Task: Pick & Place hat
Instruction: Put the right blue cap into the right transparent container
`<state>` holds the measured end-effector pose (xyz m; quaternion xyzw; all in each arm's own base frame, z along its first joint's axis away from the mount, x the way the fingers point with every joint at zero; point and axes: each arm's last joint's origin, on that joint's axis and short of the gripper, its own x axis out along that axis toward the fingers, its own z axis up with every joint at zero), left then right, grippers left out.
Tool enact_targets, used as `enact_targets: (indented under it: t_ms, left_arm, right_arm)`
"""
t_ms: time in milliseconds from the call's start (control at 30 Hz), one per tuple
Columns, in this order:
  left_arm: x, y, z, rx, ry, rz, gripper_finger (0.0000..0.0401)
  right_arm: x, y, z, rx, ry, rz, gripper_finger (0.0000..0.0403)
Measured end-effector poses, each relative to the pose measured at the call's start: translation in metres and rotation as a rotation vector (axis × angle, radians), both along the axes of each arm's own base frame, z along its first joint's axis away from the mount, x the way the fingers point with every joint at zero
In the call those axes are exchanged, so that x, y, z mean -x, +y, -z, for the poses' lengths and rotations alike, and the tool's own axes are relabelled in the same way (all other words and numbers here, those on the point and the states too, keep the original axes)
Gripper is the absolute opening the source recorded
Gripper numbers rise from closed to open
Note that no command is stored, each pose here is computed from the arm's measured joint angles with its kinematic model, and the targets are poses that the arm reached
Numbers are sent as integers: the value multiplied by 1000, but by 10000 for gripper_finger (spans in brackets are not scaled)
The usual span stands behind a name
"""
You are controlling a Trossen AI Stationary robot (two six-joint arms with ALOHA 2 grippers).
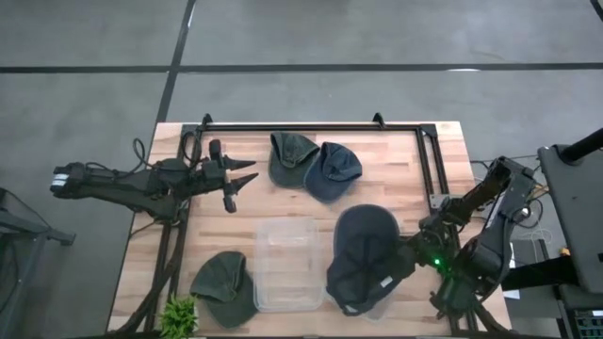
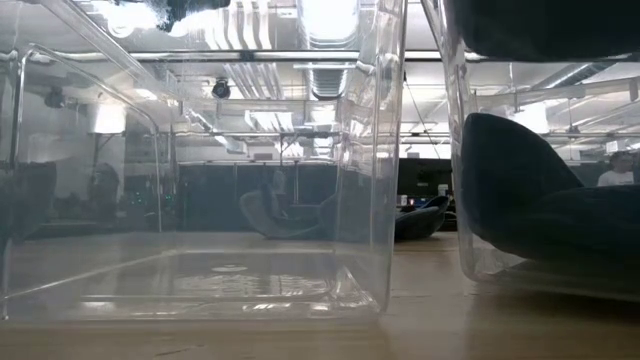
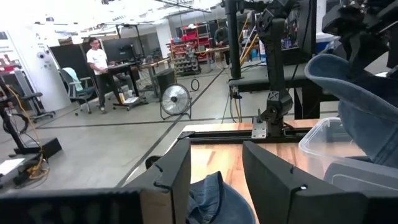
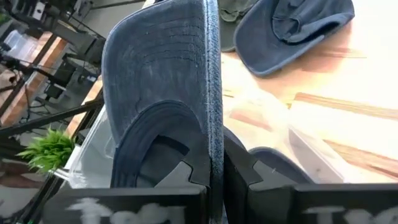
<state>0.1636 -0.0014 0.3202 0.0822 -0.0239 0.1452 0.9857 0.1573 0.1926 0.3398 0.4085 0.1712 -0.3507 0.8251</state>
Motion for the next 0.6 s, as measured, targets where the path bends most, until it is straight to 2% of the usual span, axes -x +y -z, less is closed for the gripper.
enact_targets:
  t_ms: [333, 467, 600]
  left_arm:
    - [0, 0, -4, -23, -33, -3, 138]
    - [0, 0, -6, -4, -52, -1, 138]
    - [2, 1, -17, -54, -118, -16, 138]
  right_arm:
    - [-1, -1, 14, -6, 41, 18, 13]
    - [-2, 1, 14, -63, 58, 15, 13]
    - [-6, 5, 15, -115, 36, 19, 18]
